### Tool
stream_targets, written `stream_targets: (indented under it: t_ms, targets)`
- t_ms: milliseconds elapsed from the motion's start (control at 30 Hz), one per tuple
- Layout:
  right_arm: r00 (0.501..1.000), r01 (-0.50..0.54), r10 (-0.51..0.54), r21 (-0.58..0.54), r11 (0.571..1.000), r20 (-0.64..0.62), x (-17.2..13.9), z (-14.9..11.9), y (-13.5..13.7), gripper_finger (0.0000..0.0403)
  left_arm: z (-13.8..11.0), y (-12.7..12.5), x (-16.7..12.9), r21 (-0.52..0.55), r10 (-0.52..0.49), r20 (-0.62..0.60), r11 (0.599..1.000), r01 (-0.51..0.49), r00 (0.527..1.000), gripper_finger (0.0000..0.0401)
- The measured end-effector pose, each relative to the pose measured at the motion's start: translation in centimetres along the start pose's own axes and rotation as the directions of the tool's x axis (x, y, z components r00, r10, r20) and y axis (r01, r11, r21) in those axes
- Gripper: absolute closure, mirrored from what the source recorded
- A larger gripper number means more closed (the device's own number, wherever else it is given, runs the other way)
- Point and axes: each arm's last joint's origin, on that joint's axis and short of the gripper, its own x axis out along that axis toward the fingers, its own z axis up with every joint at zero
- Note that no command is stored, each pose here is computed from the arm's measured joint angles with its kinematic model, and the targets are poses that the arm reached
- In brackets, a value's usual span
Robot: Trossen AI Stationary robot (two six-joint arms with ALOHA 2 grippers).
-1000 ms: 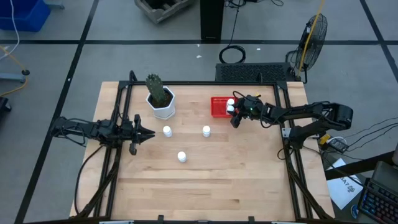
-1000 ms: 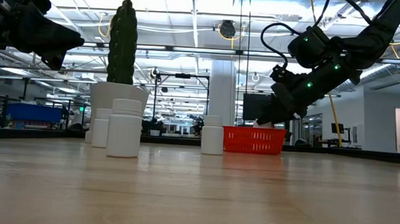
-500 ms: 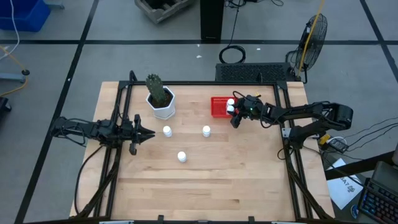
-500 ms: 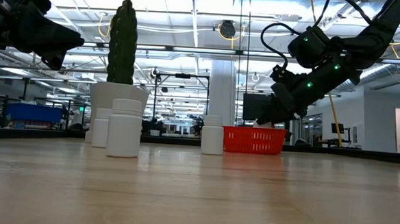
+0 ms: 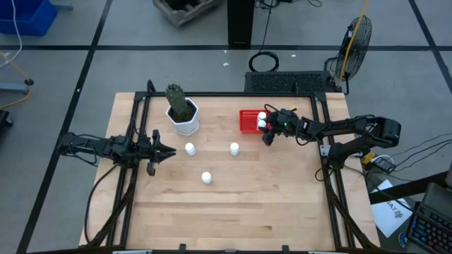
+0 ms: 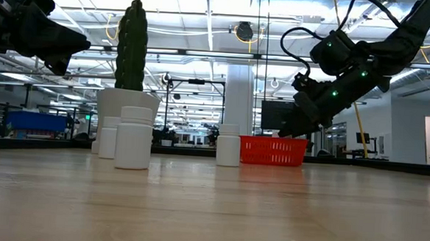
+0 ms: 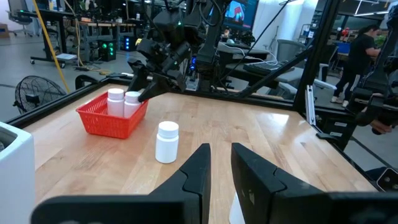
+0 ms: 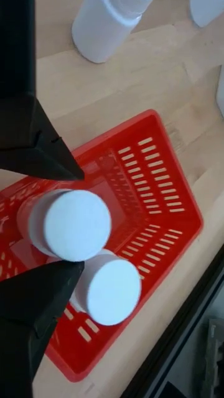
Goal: Pick and place pill bottles into a basket
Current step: Put the white pill bottle into the red bin
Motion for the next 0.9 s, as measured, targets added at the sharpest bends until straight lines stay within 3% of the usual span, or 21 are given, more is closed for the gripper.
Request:
stream_targets:
  t_ms: [500, 900]
  targets:
    - [0.992, -0.039, 0.044, -0.038, 0.999, 0.122, -1.3, 1.4, 0.8, 0.0181, 0.0, 0.0, 0.0, 0.0, 0.0, 0.001, 1.0, 0.0, 1.0, 0.0334]
    - [0.927, -0.226, 0.254, -0.127, 0.966, 0.278, -3.4, 2.5, 5.6, 0.0181, 0.0, 0.0, 0.0, 0.0, 0.0, 0.001, 1.0, 0.0, 1.0, 0.0334]
